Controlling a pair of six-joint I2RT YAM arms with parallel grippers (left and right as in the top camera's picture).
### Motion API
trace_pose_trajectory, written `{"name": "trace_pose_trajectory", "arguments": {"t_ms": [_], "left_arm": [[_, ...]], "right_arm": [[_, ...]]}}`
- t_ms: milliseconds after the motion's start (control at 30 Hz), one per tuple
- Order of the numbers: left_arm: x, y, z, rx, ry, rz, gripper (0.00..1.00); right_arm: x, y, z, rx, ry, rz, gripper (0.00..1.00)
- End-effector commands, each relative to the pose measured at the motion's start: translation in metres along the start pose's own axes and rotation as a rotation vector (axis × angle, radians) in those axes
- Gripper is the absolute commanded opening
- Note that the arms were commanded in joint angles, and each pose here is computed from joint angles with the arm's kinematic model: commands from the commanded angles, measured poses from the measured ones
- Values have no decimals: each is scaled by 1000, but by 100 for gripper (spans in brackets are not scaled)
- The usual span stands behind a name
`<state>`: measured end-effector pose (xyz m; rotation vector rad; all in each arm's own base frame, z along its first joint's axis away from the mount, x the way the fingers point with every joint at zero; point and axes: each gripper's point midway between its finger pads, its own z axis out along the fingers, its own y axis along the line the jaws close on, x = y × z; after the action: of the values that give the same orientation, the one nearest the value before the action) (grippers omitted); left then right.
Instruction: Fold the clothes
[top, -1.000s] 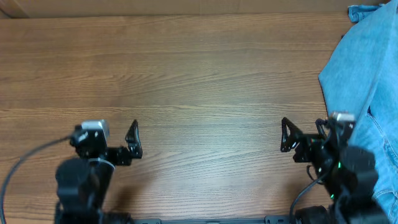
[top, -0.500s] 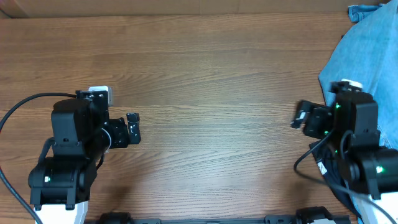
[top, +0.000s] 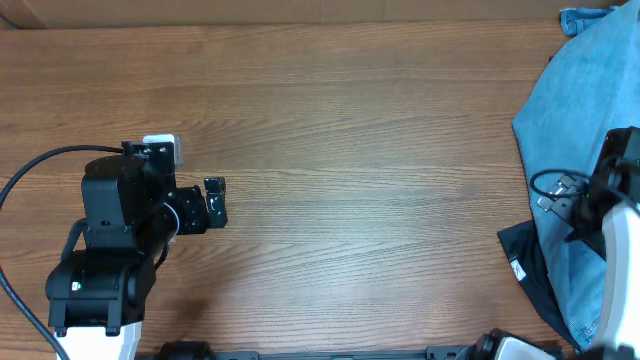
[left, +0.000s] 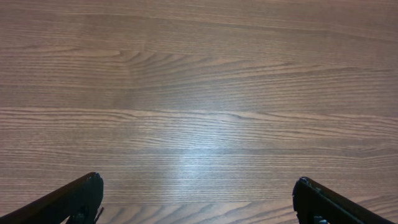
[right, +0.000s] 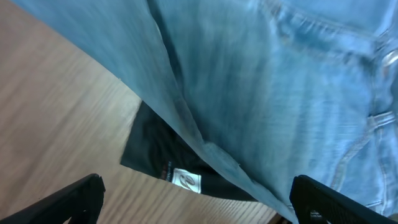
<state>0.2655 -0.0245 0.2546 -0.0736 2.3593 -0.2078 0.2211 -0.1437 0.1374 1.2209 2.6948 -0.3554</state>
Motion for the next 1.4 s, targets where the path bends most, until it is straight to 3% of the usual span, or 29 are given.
{"name": "trace_pose_trajectory", "arguments": {"t_ms": [0,167,267,300,333,433,500,733,967,1100,1200,1367], "left_arm": [[-10,-1,-7,8,-33,-12,100],[-10,-1,-7,8,-33,-11,100],[-9,-1,-7,8,-30,-12,100],[-8,-1,-7,8,-28,-12,100],[-8,-1,-7,7,-27,-12,100],[-8,-1,-7,7,-27,-12,100],[-9,0,-7,3,-29,-11,99],[-10,1,-8,-6,-37,-11,90],[-13,19,-9,-111,-51,-13,79],[-17,22,-9,-128,-67,-12,80],[-20,22,-9,-126,-80,-11,97],[-26,21,-7,-120,-97,-10,97]], "right_arm": [[4,8,22,10,89,-19,100],[9,12,51,52,181,-42,100],[11,15,62,62,214,-49,95],[12,17,64,58,226,-51,88],[14,19,65,48,239,-50,75],[16,21,66,36,250,-50,24],[18,24,65,18,258,-47,8],[8,47,39,-78,241,-94,4],[5,143,-64,-415,102,-374,4],[42,212,-113,-559,17,-576,7],[77,255,-133,-640,-19,-659,7],[143,336,-167,-827,-108,-803,9]]}}
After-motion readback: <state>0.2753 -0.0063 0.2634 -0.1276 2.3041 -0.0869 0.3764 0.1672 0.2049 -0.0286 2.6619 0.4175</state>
